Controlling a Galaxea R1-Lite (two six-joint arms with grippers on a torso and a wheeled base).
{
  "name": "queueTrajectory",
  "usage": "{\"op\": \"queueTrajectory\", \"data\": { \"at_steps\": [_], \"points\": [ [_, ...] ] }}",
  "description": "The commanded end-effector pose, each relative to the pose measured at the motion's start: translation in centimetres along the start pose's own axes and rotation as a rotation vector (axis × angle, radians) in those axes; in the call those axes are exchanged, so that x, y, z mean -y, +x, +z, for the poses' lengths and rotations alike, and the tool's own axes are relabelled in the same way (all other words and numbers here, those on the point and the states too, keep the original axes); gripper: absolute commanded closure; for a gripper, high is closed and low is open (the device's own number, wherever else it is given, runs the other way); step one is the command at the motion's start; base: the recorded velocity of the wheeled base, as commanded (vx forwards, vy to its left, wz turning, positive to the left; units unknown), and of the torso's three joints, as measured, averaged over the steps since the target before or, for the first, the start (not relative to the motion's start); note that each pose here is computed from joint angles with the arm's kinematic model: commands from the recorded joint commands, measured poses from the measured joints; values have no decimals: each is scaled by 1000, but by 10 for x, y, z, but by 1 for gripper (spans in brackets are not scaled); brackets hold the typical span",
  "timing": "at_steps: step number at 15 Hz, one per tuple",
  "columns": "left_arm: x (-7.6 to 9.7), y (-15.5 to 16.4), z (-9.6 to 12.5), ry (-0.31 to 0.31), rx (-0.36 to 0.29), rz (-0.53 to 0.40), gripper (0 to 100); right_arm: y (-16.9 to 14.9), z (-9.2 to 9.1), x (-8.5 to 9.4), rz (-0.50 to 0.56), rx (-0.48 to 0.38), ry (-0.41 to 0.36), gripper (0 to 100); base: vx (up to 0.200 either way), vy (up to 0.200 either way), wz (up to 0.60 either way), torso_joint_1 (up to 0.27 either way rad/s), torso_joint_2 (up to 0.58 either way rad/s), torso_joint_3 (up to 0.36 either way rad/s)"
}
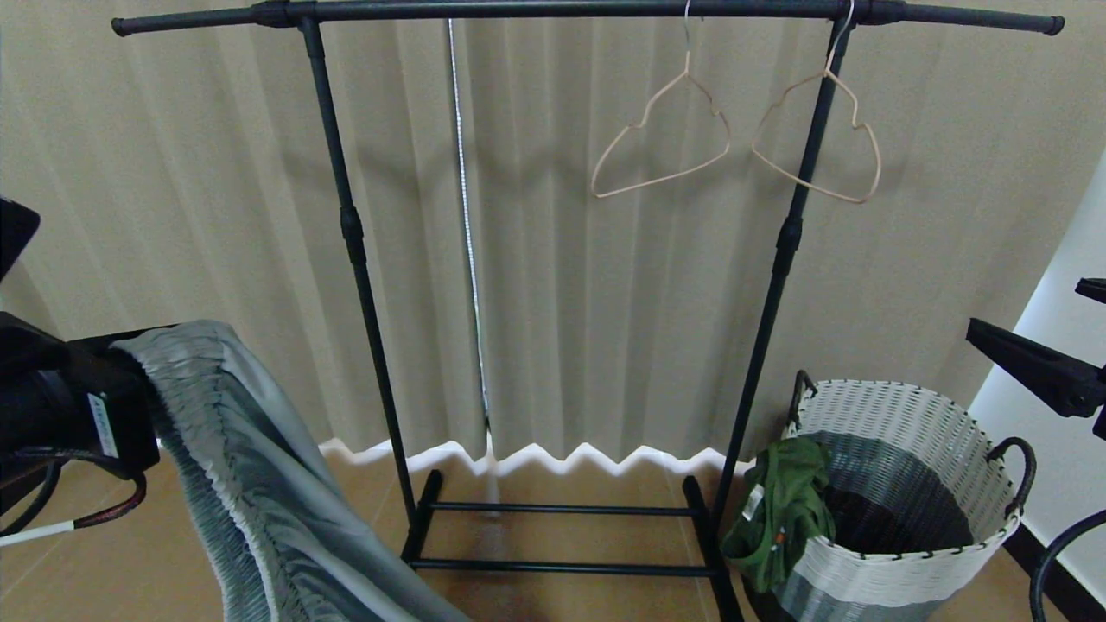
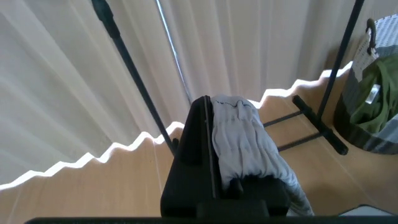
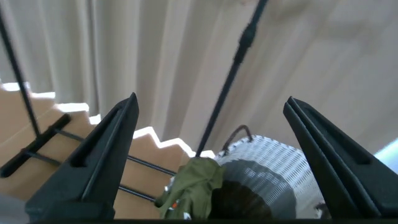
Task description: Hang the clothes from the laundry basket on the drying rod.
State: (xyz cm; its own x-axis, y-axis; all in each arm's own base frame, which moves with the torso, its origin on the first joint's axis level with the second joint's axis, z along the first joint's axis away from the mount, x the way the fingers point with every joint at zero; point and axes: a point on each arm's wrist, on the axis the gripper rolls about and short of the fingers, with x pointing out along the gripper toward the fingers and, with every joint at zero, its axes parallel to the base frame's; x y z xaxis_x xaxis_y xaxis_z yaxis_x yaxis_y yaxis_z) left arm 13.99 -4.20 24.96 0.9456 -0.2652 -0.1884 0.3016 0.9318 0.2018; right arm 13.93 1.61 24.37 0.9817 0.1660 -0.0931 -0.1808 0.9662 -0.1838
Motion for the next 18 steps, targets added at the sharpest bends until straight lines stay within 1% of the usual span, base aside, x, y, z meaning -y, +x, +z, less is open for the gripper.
{"op": "queueTrajectory", "data": {
  "at_steps": [1,3,5,8,9,10,11,12,14,17,18],
  "points": [
    [0,1,-2,4,-8,-1,100,1,-1,1,-6,-8,1,0,0,0,0,27,-85,-22],
    [1,2,-4,11,-17,-3,100,3,-3,3,-22,-23,2,0,0,0,0,114,-256,-176],
    [2,1,-7,22,-23,-6,100,6,-5,9,-59,-41,7,0,0,0,0,163,-122,-239],
    [3,-2,-9,33,-22,-9,100,8,-6,13,-83,-53,10,0,0,0,0,172,-585,-259],
    [3,-4,-11,56,-21,-9,100,9,-7,14,-90,-58,11,0,0,0,0,32,-564,-246],
    [3,-5,-12,70,-22,-11,100,9,-7,14,-89,-59,12,0,0,0,0,27,-510,-271],
    [4,-6,-13,78,-9,-11,100,9,-8,14,-89,-62,12,0,0,0,0,115,-491,-246],
    [4,-6,-16,92,17,-1,100,9,-8,14,-89,-64,12,0,0,0,0,295,-481,-261],
    [4,-5,-21,100,40,10,100,9,-8,14,-88,-65,12,0,0,0,0,364,-469,-266],
    [5,-6,-22,100,40,8,100,11,-9,14,-87,-71,13,0,0,0,0,263,-471,-255],
    [4,-7,-19,100,52,10,100,11,-10,14,-86,-74,12,0,0,0,0,242,-500,-256]
  ]
}}
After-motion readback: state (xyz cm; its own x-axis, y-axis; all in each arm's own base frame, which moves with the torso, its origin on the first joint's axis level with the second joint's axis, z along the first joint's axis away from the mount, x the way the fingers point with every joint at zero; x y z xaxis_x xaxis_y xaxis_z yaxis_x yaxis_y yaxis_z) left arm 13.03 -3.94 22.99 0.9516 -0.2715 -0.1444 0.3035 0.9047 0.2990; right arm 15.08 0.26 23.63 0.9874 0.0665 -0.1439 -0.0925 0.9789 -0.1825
